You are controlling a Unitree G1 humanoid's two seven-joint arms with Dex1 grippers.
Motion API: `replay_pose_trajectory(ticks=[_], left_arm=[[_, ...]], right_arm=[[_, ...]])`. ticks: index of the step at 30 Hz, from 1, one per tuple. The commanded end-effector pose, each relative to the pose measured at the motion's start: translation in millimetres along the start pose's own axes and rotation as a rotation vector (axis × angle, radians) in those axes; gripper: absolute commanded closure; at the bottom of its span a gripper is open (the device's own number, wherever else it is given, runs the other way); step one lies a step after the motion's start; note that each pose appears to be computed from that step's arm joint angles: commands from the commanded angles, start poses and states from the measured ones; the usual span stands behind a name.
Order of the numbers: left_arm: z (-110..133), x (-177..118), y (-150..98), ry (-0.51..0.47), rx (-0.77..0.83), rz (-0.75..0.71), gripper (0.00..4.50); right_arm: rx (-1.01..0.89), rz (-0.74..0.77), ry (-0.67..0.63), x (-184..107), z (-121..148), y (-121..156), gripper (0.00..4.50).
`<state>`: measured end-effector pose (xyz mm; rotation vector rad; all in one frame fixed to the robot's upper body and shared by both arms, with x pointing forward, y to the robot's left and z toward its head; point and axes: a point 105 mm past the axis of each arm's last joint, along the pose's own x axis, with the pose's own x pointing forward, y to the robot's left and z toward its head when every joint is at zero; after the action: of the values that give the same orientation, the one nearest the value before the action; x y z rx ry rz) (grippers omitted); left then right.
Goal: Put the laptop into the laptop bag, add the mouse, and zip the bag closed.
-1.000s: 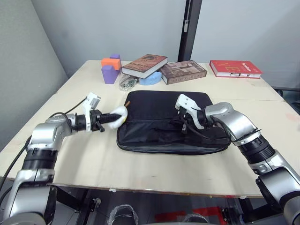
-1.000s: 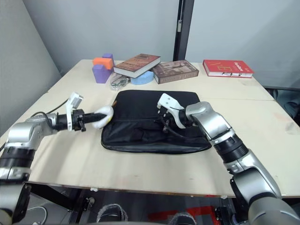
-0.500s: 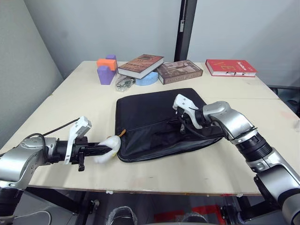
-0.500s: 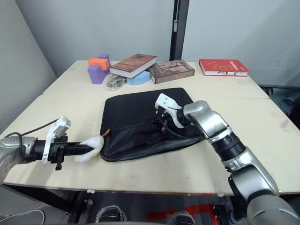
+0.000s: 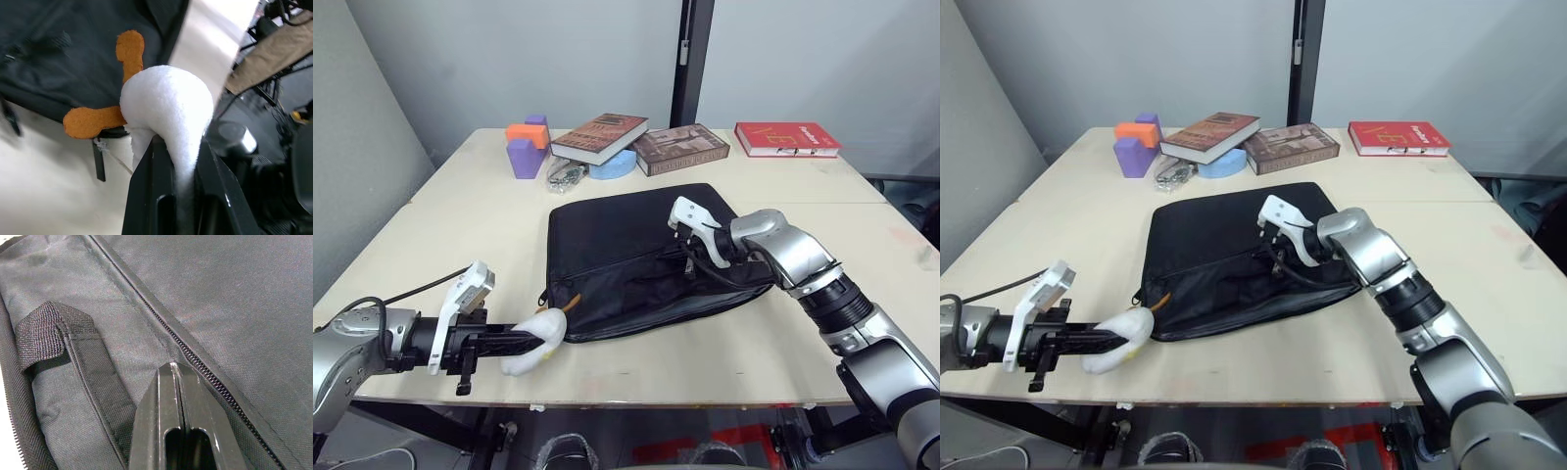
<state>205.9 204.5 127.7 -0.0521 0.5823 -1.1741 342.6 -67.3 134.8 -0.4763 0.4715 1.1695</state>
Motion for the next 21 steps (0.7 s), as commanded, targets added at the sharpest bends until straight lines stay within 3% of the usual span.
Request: replay_pose_trajectory(ticks=[1,6,12,16,21], left_arm=[[0.8,14.3,-17.0,0.016,0.07,-0.069,4.49],[-6.3,35.0,-33.0,0.034,0.118,-0.123,4.49],[-22.4,53.6,-41.8,0.126,0.227,-0.165,4.49],[-16.6,67.1,-34.5,0.093,0.263,-0.139,4.49],[-16.0,77.5,-44.2,0.118,0.343,-0.247,4.49]], right_arm=[[0.059,-0.007,0.11,8.9,-29.5,-0.7,4.5],[0.057,-0.002,0.112,8.2,-29.0,-0.9,4.5],[0.05,0.008,0.112,10.2,-25.8,-0.9,4.5],[0.043,0.014,0.111,11.3,-23.3,-0.8,4.5],[0.042,0.018,0.111,10.9,-22.4,-0.2,4.5]])
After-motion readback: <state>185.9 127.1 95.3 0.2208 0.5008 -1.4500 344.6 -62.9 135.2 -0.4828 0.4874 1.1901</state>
